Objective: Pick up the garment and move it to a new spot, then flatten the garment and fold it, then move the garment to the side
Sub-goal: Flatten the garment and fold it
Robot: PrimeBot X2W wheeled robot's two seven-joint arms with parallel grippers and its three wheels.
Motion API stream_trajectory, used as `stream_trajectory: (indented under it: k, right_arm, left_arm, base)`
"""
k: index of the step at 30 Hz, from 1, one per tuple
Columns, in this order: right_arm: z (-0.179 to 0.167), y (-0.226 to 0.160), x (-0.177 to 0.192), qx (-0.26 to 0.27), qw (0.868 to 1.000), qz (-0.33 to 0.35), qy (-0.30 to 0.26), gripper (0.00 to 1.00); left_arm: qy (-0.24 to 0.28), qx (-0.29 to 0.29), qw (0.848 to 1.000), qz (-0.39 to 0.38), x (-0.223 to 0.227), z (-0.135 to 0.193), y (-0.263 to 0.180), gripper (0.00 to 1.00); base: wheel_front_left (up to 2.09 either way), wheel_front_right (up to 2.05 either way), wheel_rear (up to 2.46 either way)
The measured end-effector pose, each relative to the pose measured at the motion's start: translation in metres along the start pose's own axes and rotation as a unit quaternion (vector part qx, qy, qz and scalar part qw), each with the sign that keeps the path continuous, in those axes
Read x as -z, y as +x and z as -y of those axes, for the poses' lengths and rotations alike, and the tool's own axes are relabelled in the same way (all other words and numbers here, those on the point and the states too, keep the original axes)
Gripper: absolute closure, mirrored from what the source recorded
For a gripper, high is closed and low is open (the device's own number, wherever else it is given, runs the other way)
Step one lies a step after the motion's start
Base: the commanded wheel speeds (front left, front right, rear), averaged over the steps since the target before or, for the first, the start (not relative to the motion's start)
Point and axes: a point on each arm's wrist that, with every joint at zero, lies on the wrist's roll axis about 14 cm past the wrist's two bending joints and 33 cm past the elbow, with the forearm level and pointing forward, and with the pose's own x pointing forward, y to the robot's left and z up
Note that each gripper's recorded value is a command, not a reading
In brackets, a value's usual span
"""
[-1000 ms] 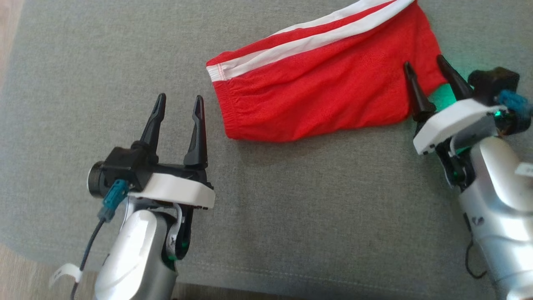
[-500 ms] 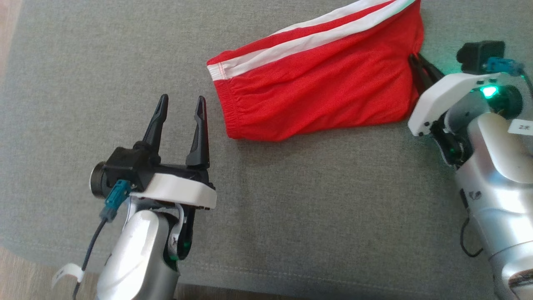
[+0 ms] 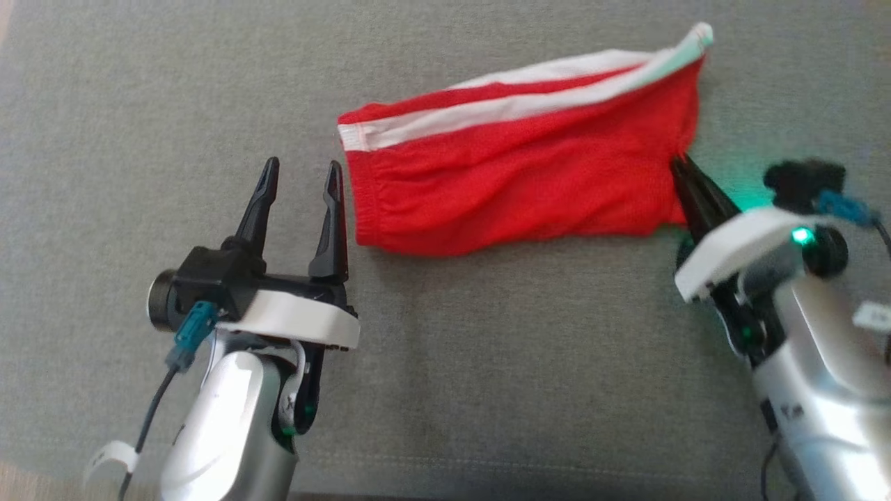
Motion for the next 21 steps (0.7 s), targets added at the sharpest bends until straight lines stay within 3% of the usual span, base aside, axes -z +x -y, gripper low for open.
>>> stream_trajectory:
  k: [14,21]
  right_arm:
    - [0.052,-0.085,0.035,0.111,0.987,0.043,0.105,1.00]
    - [0.056,-0.098,0.029,0.124,0.986,0.051,0.102,1.00]
  left_arm:
    - [-0.004,0.025,1.000,0.007,-0.004,0.017,-0.003,0.00]
    - [-0.006,0.034,0.999,0.014,-0.009,0.022,-0.003,0.00]
  base:
    - [0.00,0.00,0.00]
    - [0.00,0.00,0.00]
